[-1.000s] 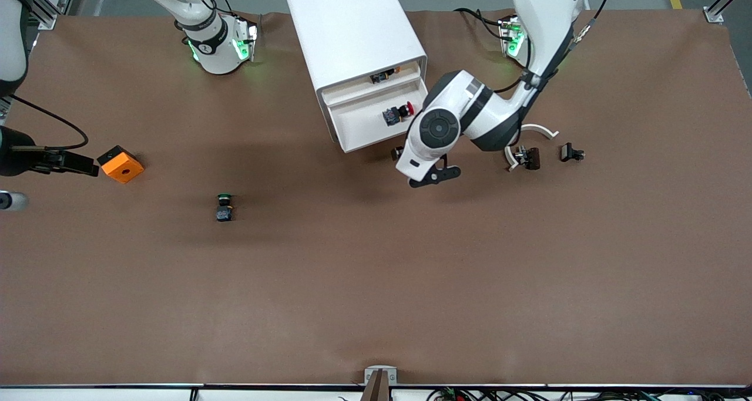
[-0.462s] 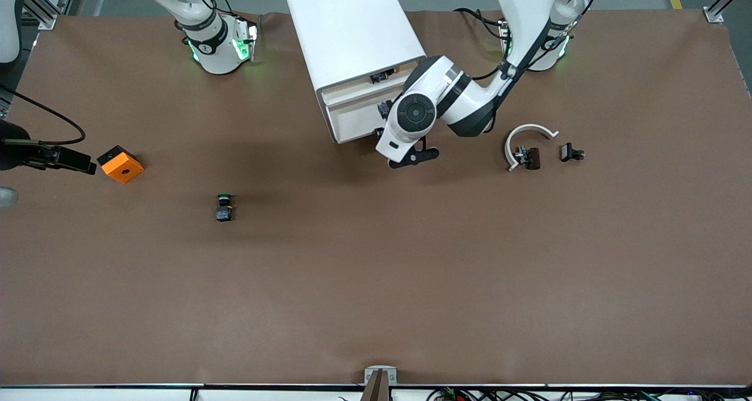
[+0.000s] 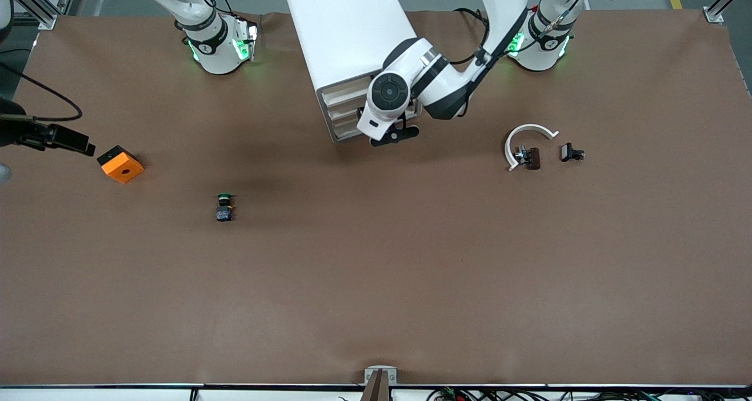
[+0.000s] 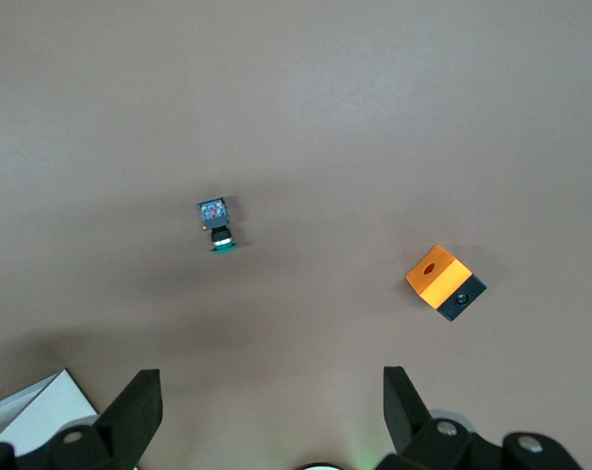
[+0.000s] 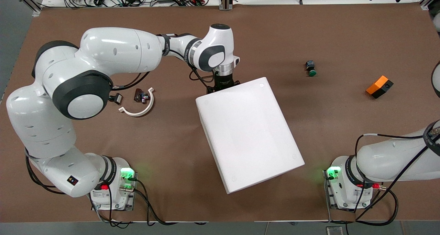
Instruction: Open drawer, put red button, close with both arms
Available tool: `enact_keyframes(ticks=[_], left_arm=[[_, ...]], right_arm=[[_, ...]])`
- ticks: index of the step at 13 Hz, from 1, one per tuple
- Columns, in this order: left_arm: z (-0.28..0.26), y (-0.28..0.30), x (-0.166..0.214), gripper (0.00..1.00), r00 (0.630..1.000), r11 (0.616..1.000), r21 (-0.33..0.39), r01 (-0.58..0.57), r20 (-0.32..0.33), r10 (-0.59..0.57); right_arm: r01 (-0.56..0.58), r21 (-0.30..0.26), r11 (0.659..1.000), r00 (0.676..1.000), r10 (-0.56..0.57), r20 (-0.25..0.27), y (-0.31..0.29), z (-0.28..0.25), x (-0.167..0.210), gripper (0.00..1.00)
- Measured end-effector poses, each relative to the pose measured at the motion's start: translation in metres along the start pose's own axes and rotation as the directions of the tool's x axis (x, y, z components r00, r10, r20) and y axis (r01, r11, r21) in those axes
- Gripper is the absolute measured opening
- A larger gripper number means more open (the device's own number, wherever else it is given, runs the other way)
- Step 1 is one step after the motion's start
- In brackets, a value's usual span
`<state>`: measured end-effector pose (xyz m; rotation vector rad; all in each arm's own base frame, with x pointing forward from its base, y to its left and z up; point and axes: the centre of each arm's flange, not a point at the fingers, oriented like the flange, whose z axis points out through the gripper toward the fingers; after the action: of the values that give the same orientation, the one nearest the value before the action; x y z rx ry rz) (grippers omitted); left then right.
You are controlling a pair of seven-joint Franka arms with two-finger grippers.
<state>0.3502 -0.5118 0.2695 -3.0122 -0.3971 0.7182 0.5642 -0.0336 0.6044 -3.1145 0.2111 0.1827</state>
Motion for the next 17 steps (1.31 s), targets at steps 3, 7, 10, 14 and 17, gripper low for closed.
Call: enact_keyframes(ticks=[3, 7, 10, 14, 17], left_arm=[[0.007, -0.002, -0.003, 1.00, 0.999, 1.000, -0.001, 0.029, 0.028, -0.028], [0.000, -0.008, 0.013, 1.00, 0.996, 0.997, -0.017, 0.079, 0.036, -0.078], [-0.043, -0.028, 0.063, 1.00, 0.987, 0.983, -0.096, 0.158, 0.032, -0.156], [-0.113, -0.080, 0.115, 1.00, 0.973, 0.967, -0.114, 0.227, -0.009, -0.230], [-0.178, -0.138, 0.141, 1.00, 0.955, 0.954, -0.107, 0.280, -0.074, -0.288]], right_arm=[[0.002, 0.010, 1.000, 0.998, -0.002, -0.063, 0.003, -0.007, -0.035, 1.00], [0.011, 0.017, 1.000, 0.994, -0.009, -0.111, 0.003, -0.017, -0.074, 1.00], [0.019, 0.019, 1.000, 0.991, -0.016, -0.135, 0.001, -0.012, -0.083, 1.00], [0.024, 0.021, 0.999, 0.987, -0.021, -0.161, -0.001, 0.005, -0.084, 1.00], [0.030, 0.023, 0.999, 0.978, -0.024, -0.207, -0.004, -0.012, -0.084, 1.00]])
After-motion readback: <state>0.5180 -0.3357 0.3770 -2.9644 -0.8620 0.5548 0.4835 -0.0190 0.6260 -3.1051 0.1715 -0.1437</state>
